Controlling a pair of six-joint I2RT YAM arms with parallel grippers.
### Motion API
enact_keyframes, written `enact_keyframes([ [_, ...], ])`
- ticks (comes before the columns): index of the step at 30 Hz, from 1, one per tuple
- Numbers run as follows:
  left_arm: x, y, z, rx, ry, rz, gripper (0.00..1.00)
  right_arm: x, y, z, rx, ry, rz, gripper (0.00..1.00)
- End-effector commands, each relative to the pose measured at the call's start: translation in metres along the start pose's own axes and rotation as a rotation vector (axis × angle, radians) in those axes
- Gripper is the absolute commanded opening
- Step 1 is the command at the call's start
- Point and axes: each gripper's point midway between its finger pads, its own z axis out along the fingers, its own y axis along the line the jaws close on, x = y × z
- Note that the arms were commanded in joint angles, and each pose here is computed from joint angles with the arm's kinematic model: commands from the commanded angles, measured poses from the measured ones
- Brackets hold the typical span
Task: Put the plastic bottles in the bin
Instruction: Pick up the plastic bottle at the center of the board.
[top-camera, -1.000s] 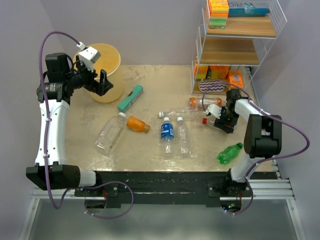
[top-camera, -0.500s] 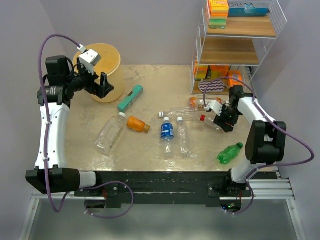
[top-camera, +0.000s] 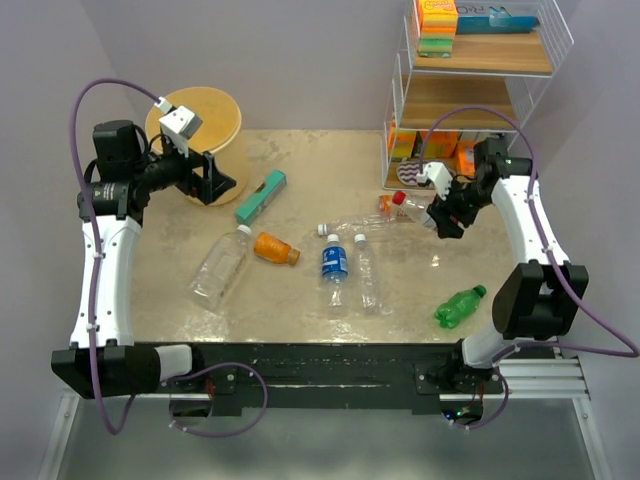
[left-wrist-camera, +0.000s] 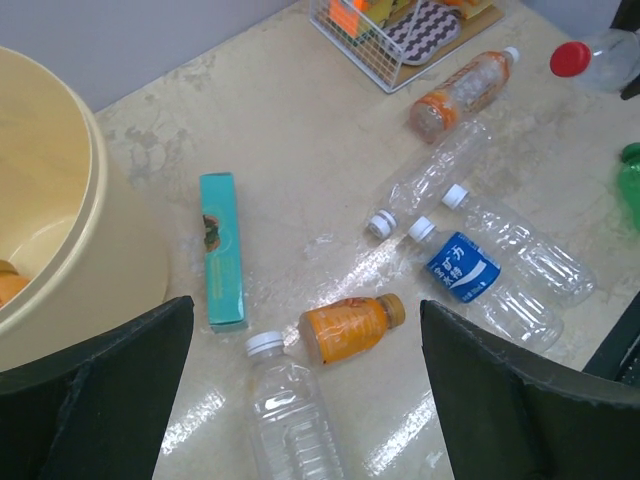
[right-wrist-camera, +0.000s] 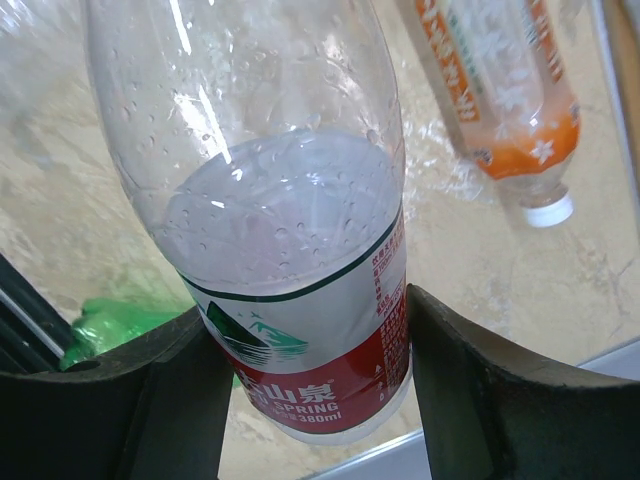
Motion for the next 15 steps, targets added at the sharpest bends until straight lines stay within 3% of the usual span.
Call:
enact_keyframes([
  [1, -0.025, -0.026, -0.008, 0.102, -0.111, -0.003, 0.99, -0.044, 0.017, -0.031, -0.07, -0.167, 0.067, 0.43],
  [6, -0.034, -0.035, -0.008, 0.155, -0.151, -0.033, 0.99, -0.086, 0.029, -0.054, -0.121, -0.294, 0.074, 0.43],
  [15, -0.054, -0.05, -0.009, 0.22, -0.203, -0.082, 0.99, -0.15, 0.07, -0.07, -0.16, -0.412, 0.011, 0.43],
])
